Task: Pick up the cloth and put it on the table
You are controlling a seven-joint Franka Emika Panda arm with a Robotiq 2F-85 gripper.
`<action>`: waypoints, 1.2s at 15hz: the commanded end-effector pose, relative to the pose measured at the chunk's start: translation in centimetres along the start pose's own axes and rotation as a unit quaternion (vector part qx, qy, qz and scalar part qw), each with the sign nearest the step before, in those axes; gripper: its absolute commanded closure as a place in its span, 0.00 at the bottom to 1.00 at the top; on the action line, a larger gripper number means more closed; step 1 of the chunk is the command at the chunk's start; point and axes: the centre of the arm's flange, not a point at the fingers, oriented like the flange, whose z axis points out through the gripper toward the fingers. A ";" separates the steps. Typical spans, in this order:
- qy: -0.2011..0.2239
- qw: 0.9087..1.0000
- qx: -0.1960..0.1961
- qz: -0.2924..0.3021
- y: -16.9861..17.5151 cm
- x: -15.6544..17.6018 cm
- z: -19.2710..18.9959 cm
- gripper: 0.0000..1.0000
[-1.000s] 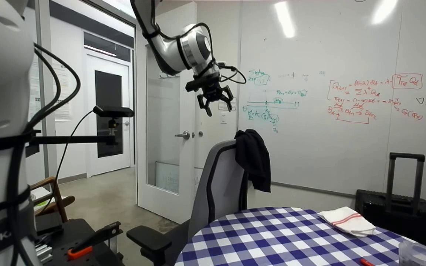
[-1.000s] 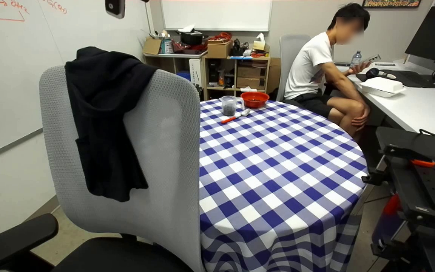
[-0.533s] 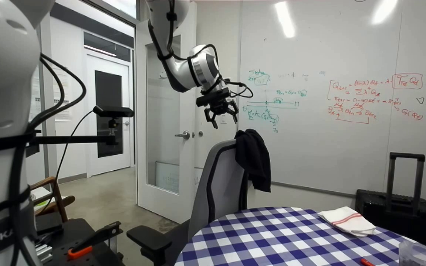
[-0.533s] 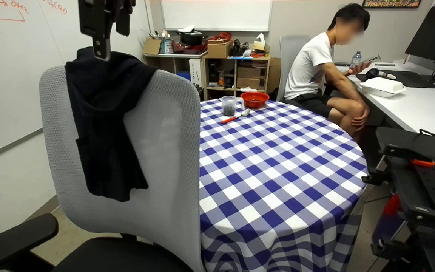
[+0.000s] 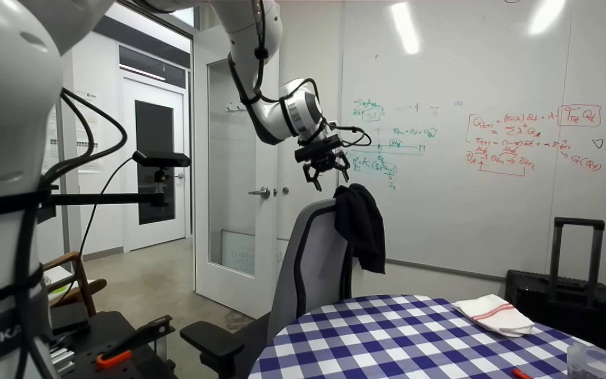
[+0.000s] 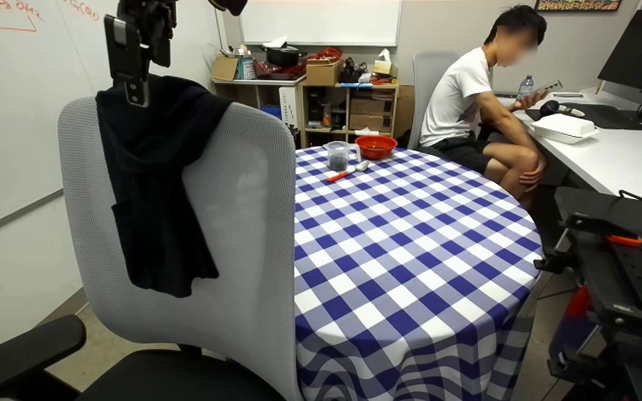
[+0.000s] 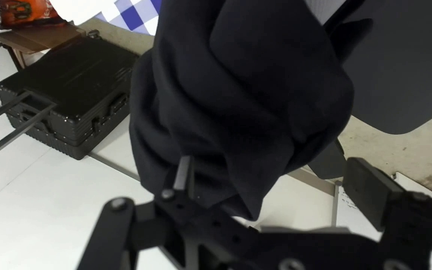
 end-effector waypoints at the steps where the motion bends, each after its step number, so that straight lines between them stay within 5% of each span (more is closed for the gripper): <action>1: 0.014 0.999 -0.014 -0.026 0.4 2.3 2.3 0.00; 2: 0.014 0.999 -0.011 -0.027 0.4 2.5 2.6 0.00; 4: 0.013 0.999 -0.006 -0.030 0.2 2.7 3.2 0.28; 13: 0.023 0.999 -0.023 0.011 0.7 1.8 -0.5 0.95; 18: 0.037 0.989 -0.061 0.127 5.4 -0.1 -6.7 0.97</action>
